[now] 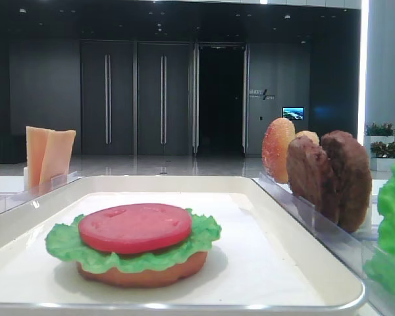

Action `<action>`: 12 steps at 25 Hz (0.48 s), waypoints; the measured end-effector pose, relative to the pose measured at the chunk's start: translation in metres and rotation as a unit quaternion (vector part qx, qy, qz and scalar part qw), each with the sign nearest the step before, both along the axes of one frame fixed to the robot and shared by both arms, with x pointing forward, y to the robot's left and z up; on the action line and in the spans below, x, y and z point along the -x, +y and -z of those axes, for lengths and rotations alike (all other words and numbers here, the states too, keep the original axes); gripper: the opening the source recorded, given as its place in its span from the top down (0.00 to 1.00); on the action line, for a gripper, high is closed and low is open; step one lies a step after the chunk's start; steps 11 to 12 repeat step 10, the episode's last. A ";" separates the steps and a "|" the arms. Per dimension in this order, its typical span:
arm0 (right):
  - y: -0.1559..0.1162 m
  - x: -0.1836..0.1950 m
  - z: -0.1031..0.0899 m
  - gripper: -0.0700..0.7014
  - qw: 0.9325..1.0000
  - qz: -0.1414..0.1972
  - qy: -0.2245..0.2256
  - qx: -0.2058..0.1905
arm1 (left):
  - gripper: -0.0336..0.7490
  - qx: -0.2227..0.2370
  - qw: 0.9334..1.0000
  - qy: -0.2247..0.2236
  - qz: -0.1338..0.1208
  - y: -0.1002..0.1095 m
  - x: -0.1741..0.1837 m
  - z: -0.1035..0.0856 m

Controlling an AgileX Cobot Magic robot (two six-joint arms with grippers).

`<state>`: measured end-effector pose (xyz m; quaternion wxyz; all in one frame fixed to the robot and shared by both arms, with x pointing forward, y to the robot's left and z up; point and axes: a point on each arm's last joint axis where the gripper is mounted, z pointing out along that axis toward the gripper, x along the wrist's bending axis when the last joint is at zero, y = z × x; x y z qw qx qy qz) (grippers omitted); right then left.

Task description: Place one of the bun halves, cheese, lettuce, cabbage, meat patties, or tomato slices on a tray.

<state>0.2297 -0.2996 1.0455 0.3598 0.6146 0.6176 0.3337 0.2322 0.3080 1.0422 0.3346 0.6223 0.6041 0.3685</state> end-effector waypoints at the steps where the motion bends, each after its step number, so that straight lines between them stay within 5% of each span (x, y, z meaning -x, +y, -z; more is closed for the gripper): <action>1: 0.000 0.000 0.000 0.31 1.000 0.000 0.000 0.000 | 0.49 0.000 1.000 0.000 0.000 0.000 0.000 0.000; 12: 0.000 0.000 0.000 0.31 1.000 0.000 0.000 0.000 | 0.58 0.000 1.000 0.000 0.000 0.000 0.000 0.000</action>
